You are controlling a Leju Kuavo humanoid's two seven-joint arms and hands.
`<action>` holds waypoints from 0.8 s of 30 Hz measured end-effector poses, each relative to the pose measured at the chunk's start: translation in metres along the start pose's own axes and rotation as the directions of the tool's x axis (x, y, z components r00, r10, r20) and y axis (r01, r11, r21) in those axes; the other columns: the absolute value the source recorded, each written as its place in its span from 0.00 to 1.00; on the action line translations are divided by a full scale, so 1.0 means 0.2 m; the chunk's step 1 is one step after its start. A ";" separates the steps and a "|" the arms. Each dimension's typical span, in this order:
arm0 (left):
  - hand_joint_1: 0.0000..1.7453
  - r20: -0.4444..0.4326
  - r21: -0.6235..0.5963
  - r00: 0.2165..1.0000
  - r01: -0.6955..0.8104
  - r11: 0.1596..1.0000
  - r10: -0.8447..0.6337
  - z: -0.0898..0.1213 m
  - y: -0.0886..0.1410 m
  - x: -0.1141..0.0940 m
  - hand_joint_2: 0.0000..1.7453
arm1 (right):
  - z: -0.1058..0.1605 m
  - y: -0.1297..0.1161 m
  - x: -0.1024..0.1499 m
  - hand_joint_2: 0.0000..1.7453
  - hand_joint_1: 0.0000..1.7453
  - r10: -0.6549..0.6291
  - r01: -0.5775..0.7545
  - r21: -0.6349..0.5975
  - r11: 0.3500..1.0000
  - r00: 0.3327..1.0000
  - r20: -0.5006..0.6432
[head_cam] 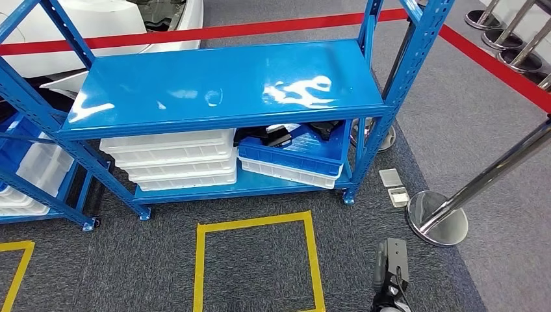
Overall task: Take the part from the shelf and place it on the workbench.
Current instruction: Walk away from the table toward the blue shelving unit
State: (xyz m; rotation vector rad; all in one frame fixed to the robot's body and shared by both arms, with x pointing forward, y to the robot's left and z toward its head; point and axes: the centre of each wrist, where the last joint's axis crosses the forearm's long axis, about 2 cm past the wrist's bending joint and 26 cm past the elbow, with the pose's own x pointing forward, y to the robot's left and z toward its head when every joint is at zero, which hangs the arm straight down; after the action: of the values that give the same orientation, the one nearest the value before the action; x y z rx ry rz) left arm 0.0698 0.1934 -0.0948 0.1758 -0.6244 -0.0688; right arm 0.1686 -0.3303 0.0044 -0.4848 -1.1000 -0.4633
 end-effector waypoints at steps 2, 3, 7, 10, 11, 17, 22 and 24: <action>0.00 -0.006 0.002 1.000 0.001 1.000 -0.001 0.00 0.00 0.00 0.00 | 0.00 -0.01 -0.10 0.00 0.00 0.012 -0.014 -0.014 1.000 0.996 -0.084; 0.00 -0.008 0.003 1.000 0.002 1.000 -0.002 0.00 0.00 0.00 0.00 | 0.01 -0.01 -0.14 0.00 0.00 0.024 -0.027 -0.019 0.999 0.993 -0.117; 0.00 -0.009 0.004 1.000 0.003 1.000 -0.003 0.00 0.00 0.00 0.00 | 0.03 -0.02 -0.27 0.00 0.00 0.069 -0.078 -0.037 0.996 0.976 -0.209; 0.00 -0.011 0.004 1.000 0.004 1.000 -0.004 0.00 0.00 0.00 0.00 | 0.04 -0.02 -0.33 0.00 0.00 0.088 -0.102 -0.037 0.994 0.958 -0.274; 0.00 -0.014 0.002 1.000 0.006 1.000 -0.006 0.00 0.00 0.00 0.00 | 0.05 -0.02 -0.34 0.00 0.00 0.089 -0.102 -0.027 0.994 0.947 -0.309; 0.00 -0.038 -0.024 0.999 0.024 0.999 -0.025 -0.01 0.00 0.03 0.00 | 0.15 0.07 -0.49 0.00 0.00 0.180 -0.064 0.214 0.975 0.794 -0.581; 0.00 -0.047 -0.033 0.998 0.042 0.999 -0.043 -0.03 0.00 0.07 0.00 | 0.28 0.15 -0.60 0.00 0.00 0.360 -0.114 0.380 0.918 0.643 -0.677; 0.00 -0.049 -0.028 0.998 0.042 0.999 -0.043 -0.03 0.00 0.07 0.00 | 0.30 0.17 -0.62 0.00 0.00 0.397 -0.147 0.397 0.906 0.621 -0.676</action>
State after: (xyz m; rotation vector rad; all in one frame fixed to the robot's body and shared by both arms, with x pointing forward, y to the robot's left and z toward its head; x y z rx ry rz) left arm 0.0848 0.1917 -0.0916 0.1644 -0.5698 -0.1136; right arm 0.0968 -0.2536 -0.0913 -0.1370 -0.2563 -0.1658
